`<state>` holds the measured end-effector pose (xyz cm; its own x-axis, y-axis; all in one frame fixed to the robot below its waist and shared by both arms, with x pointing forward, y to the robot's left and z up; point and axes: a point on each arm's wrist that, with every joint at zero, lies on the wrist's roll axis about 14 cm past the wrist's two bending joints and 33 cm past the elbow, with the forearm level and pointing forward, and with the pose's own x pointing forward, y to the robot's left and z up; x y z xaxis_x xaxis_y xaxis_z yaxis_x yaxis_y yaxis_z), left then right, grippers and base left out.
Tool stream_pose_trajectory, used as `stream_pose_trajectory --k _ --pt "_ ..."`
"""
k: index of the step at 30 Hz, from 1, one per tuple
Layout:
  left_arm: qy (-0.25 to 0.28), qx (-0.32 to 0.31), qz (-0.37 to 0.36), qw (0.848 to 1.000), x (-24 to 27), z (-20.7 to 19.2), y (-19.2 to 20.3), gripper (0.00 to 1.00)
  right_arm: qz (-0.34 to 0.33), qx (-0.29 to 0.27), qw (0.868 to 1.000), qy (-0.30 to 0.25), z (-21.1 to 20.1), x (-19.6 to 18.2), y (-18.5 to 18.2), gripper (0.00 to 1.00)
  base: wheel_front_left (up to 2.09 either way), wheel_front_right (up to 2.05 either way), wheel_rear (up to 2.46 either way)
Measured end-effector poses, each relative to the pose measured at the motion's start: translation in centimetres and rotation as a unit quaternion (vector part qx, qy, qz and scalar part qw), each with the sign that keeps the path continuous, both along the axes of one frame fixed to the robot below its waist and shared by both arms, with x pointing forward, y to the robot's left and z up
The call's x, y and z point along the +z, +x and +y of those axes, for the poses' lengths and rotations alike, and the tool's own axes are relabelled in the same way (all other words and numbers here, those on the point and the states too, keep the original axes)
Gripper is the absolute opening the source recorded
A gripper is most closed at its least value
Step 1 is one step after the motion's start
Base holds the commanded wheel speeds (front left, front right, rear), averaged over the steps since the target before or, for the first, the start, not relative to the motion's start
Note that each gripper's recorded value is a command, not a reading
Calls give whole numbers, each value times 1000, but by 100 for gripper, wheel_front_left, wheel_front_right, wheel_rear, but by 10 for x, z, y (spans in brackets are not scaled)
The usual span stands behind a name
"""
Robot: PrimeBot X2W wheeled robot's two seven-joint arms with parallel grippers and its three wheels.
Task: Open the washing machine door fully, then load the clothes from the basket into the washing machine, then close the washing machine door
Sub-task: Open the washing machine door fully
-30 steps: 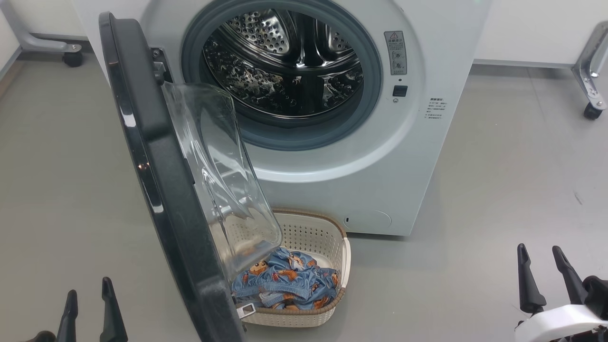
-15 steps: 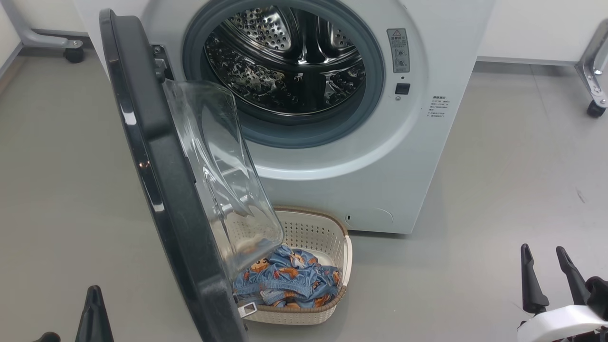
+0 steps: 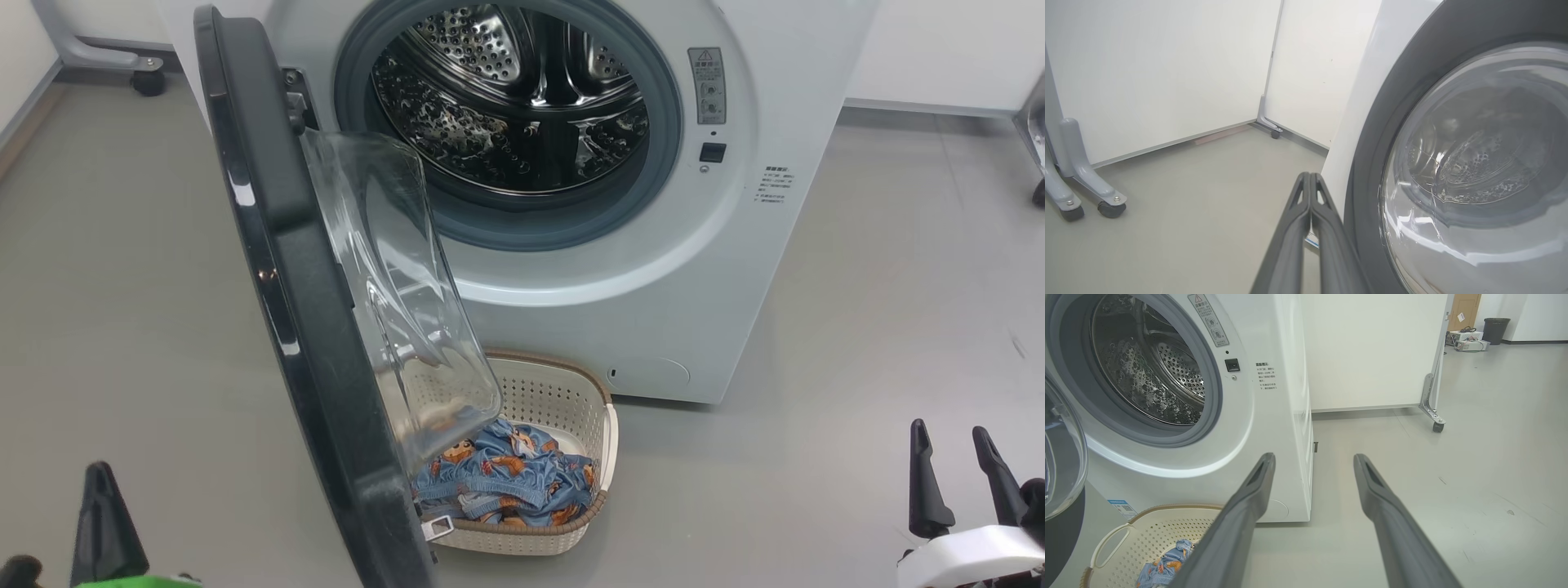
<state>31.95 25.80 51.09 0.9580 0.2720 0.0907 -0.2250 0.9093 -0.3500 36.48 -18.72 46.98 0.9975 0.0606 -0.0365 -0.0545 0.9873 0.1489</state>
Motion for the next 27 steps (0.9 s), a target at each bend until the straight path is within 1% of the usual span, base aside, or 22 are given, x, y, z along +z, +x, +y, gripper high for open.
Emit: stream_pose_trajectory --k 3,6,10,13,17,22,27 --pt "10 22 -39 999 27 13 2 0 0 4 1000 1 3 0 2 100 0 0 0" --pt "26 35 -94 995 65 21 3 0 -1 8 1000 -2 6 1 4 100 0 0 0" --pt "57 40 -173 982 119 21 -1 0 -1 14 1000 -3 10 1 7 100 0 0 0" --pt "78 37 -217 972 150 15 -9 0 -2 20 1000 -3 14 2 8 100 0 0 0" --pt "99 11 -261 960 178 -5 -17 0 -4 31 1000 -5 21 3 9 100 0 0 0" --pt "106 -58 -303 945 200 -49 -23 0 -5 41 999 -4 29 3 8 100 0 0 0" --pt "111 -95 -346 927 223 -75 -38 0 2 45 999 -3 32 -1 4 100 0 0 0"
